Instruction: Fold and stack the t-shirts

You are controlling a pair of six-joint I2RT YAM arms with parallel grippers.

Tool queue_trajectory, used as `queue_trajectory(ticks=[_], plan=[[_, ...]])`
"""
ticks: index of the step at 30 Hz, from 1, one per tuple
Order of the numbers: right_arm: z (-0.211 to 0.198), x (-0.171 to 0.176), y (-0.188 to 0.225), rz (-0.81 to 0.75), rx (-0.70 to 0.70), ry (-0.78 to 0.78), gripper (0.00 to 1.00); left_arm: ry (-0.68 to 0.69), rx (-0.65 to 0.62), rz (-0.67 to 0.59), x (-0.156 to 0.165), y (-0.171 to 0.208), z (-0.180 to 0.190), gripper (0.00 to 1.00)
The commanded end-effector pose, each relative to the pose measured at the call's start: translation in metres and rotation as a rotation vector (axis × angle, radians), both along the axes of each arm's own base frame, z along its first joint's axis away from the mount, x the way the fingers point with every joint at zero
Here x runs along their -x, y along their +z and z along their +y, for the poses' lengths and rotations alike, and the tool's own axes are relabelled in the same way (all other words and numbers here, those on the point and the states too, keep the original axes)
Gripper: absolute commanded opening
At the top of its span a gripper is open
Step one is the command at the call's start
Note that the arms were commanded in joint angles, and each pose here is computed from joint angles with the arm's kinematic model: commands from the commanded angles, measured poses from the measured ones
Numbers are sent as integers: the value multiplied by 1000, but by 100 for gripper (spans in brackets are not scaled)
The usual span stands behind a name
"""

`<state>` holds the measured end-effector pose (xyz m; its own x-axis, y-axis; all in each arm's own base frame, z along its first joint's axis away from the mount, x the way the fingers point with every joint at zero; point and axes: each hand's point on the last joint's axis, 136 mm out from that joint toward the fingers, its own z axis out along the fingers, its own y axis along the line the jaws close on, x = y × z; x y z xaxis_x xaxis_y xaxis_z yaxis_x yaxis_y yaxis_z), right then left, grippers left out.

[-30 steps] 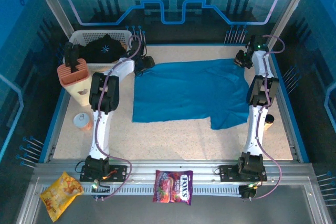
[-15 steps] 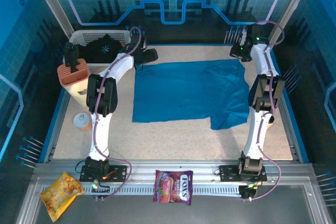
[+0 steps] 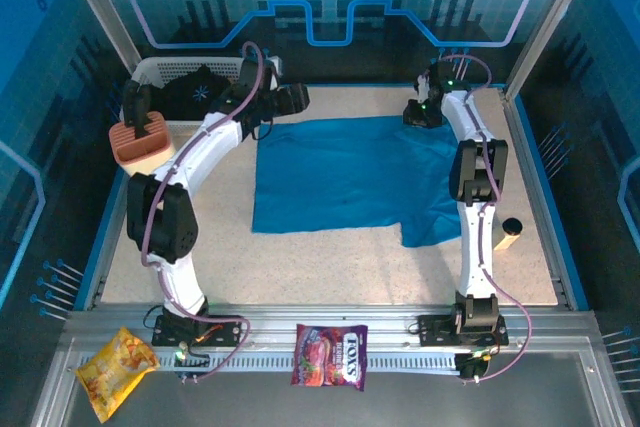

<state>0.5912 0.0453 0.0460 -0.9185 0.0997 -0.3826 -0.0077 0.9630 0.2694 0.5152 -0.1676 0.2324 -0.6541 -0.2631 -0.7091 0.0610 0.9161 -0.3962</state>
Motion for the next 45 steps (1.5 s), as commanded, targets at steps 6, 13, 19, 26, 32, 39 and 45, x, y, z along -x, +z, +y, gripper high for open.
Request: queue_trajectory(ticks=[6,13,19,26,32,39,45], plan=[[-2,2,3,-5,12,-28,29,0,15,11,22,-12,4,75],[-3,6,4,0,29,-32,35,-5,26,10,23,-12,2,75],[-5,6,7,-5,52,-36,39,-8,28,8,24,-11,1,75],[-7,5,12,-16,65,-36,41,-12,35,15,23,-14,0,75],[-4,6,3,2,50,-33,35,-16,40,18,21,-15,-2,75],[-2,6,-1,10,39,-33,25,-18,36,20,20,-16,-2,75],[-2,5,2,5,37,-35,22,-19,35,22,20,-17,-2,75]])
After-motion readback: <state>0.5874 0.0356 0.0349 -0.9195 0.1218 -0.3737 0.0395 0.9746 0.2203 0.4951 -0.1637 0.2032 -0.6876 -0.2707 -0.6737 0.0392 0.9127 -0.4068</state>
